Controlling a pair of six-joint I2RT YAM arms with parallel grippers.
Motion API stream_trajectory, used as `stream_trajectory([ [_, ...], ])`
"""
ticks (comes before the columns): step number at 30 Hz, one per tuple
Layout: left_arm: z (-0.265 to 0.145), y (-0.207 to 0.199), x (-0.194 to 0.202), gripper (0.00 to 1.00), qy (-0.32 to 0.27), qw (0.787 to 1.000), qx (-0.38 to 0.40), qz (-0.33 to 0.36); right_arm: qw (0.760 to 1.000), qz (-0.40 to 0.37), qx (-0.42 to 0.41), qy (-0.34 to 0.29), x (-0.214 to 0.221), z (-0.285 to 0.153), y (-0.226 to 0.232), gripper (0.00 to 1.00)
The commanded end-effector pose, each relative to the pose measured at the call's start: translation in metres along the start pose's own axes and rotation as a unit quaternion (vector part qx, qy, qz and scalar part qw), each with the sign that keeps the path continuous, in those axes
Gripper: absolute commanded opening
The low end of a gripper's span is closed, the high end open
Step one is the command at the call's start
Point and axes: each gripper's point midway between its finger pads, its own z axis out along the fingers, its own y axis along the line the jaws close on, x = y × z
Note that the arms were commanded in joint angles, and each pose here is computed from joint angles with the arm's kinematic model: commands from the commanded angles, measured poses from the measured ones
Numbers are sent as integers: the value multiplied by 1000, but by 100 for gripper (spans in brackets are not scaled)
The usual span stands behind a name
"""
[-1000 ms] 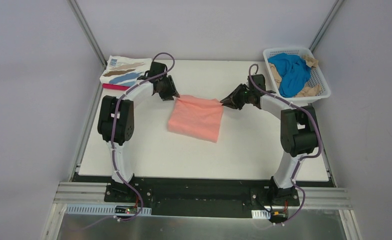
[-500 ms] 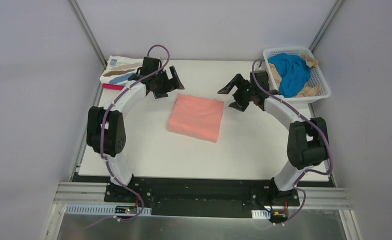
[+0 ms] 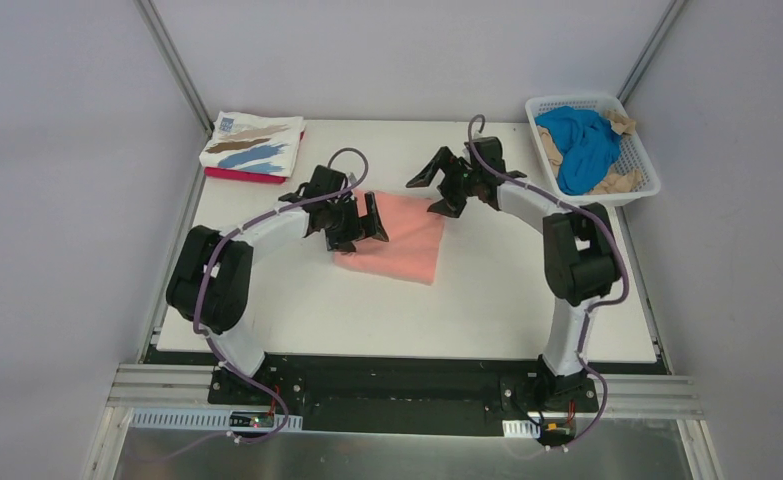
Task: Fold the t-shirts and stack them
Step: Smooth out wrinkles on the folded tshirt
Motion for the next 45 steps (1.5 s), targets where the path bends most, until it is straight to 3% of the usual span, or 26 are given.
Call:
stream_trajectory([
  [1, 12, 12, 15, 99, 20, 1000, 3, -19, 1000, -1, 1, 15, -13, 26, -1, 99],
  [6, 18, 36, 54, 99, 48, 998, -32, -40, 999, 12, 22, 34, -19, 56, -22, 99],
  [10, 10, 28, 54, 99, 31, 999, -32, -30, 999, 1, 24, 24, -25, 50, -14, 99],
  [17, -34, -18, 10, 99, -64, 998, 14, 16, 998, -57, -20, 13, -16, -8, 38, 100],
  [24, -67, -34, -39, 99, -149, 988, 9, 41, 993, -63, -88, 56, 60, -62, 50, 100],
  [29, -51, -32, -75, 99, -144, 989, 12, 25, 990, -61, -106, 76, 107, -73, 38, 100],
  [35, -10, -26, -111, 99, -126, 992, 12, 21, 988, -61, -88, 109, 135, -60, 13, 99],
  [45, 54, 32, -112, 99, -64, 997, -14, -30, 991, -7, 14, 134, 148, -19, -68, 100],
])
